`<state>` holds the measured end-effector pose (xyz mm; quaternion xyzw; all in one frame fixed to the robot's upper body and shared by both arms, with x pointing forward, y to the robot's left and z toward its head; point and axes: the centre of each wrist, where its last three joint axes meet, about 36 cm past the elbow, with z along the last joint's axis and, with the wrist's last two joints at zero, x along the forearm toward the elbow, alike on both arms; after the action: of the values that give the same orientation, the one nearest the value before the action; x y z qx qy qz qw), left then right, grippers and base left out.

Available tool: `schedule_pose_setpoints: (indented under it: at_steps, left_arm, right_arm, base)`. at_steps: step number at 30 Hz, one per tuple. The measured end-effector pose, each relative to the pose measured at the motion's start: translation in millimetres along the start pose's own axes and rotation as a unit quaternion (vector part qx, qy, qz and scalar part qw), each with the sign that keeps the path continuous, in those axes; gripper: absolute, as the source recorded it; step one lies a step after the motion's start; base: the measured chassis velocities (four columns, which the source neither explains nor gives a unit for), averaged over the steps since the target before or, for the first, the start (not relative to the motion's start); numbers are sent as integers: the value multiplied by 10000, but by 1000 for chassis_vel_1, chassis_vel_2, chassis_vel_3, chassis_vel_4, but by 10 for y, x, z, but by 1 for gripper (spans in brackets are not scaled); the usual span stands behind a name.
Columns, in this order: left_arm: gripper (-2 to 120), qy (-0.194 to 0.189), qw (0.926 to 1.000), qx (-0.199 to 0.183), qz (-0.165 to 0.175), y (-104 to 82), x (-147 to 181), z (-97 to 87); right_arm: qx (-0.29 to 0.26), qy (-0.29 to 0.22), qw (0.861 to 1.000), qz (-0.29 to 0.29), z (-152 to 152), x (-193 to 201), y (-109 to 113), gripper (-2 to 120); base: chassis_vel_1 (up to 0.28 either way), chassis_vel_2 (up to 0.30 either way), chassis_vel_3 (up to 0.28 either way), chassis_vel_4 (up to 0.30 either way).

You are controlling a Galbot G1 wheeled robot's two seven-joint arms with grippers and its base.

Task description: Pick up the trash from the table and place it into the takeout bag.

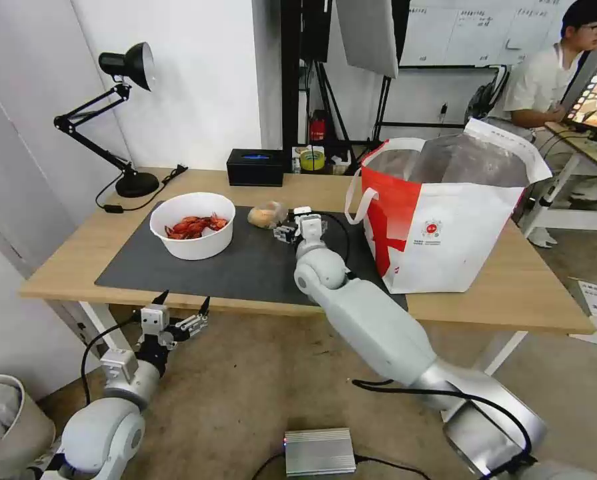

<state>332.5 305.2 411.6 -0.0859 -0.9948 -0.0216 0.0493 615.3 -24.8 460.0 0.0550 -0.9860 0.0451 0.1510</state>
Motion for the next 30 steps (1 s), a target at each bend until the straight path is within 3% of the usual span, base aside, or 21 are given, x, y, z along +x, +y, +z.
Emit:
schedule_pose_setpoints:
  at_steps: [14,30]
  left_arm:
    - [100,-13,10000,-18,65,-14,-14,27]
    - [100,-1,9999,-29,118,-52,-19,46]
  right_arm:
    - [112,208,9981,565,-229,-321,-58,100]
    - [106,597,9956,718,-259,-627,-145,100]
  base:
    - [0,0,0,0]
    - [0,0,0,0]
